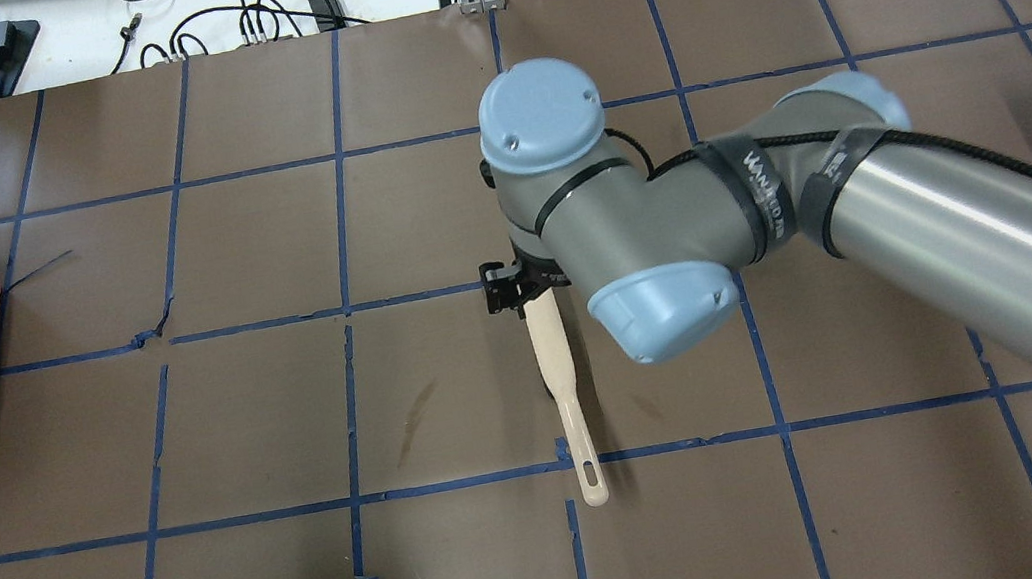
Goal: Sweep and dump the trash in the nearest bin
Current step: 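Lay the brush on the table and open the right gripper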
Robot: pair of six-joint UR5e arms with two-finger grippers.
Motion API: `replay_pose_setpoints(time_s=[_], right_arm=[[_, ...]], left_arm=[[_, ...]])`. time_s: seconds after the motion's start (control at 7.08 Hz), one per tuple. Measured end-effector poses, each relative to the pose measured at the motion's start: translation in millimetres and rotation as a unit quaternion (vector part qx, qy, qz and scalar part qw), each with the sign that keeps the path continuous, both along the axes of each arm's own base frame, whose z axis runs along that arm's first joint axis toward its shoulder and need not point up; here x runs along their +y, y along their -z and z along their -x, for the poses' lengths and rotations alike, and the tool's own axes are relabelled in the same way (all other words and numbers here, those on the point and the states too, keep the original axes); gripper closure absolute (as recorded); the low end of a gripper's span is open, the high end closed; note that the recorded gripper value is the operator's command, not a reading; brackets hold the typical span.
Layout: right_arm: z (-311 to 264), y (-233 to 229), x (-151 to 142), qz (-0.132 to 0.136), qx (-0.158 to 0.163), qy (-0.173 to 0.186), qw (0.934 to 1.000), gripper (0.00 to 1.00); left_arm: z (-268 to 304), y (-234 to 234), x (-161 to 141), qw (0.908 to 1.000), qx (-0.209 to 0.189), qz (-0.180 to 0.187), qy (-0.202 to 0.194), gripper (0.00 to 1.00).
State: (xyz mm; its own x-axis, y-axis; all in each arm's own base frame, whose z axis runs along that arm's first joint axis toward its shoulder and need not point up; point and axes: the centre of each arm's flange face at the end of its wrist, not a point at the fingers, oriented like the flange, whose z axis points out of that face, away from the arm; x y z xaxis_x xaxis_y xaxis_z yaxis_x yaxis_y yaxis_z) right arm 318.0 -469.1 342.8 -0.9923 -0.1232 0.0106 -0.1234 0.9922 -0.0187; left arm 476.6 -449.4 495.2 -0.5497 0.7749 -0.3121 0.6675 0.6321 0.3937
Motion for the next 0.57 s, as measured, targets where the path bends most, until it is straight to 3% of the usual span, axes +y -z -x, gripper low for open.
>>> replay_pose_setpoints(time_s=[0.28, 0.57], right_arm=[[43, -63, -38, -0.012, -0.003, 0.003, 0.9999, 0.02], [103, -114, -68, -0.001, -0.018, -0.002, 0.9998, 0.02]], left_arm=[[22, -33, -1, 0.9992, 0.019, 0.030, 0.017, 0.98], [76, -41, -31, 0.9955, 0.064, 0.059, 0.038, 0.98]])
